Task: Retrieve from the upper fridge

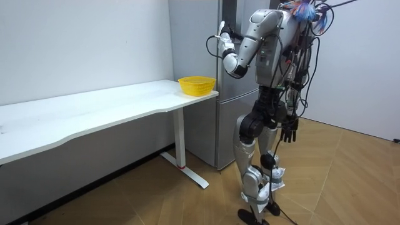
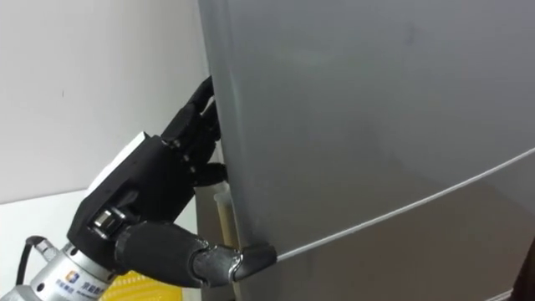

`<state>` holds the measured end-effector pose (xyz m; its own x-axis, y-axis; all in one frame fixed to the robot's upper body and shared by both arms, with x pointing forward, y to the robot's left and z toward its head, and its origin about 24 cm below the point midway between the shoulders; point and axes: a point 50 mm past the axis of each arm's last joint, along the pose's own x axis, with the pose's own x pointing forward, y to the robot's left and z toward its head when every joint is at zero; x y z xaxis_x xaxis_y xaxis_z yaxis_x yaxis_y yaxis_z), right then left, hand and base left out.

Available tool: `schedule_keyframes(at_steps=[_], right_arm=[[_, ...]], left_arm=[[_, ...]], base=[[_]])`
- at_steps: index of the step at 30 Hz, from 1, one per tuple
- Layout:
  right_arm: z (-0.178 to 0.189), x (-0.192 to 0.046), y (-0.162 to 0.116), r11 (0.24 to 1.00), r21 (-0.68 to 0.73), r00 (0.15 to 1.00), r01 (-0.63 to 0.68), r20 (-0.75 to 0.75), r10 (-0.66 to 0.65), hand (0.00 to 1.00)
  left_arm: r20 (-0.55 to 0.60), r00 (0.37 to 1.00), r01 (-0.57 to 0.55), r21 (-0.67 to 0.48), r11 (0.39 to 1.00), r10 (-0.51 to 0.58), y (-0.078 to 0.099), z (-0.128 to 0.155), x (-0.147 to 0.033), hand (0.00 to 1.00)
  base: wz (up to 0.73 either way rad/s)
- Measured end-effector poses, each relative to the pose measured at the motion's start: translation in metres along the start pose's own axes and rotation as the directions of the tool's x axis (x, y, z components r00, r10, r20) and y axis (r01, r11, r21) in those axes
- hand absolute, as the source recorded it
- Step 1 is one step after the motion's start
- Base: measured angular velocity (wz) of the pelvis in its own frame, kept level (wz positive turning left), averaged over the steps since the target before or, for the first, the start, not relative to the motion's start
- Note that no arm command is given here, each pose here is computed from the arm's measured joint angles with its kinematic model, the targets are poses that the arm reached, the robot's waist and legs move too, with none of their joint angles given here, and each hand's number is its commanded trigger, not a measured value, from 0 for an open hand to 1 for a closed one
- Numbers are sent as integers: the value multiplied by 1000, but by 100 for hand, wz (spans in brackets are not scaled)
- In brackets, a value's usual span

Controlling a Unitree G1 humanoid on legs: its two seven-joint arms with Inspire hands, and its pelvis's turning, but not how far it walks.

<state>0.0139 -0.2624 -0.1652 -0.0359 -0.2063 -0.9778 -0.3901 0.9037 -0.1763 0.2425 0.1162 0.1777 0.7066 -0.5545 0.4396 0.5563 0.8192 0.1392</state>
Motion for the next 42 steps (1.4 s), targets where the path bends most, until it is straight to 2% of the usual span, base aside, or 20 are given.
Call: schedule_keyframes(at_steps=[10,20,42], right_arm=[[-1,0,-4,999,32,1000,7,1,-7,0],[-9,-1,-5,996,89,1000,-4,-19,6,0],[-14,-1,-6,977,214,1000,-25,-7,27,0]], left_arm=[[6,997,75,-9,997,-74,-8,0,3,0],[53,967,253,-66,965,-250,-36,3,17,0],[76,957,287,-121,950,-279,-40,5,20,0]], base=[[-10],[-7],[-4]])
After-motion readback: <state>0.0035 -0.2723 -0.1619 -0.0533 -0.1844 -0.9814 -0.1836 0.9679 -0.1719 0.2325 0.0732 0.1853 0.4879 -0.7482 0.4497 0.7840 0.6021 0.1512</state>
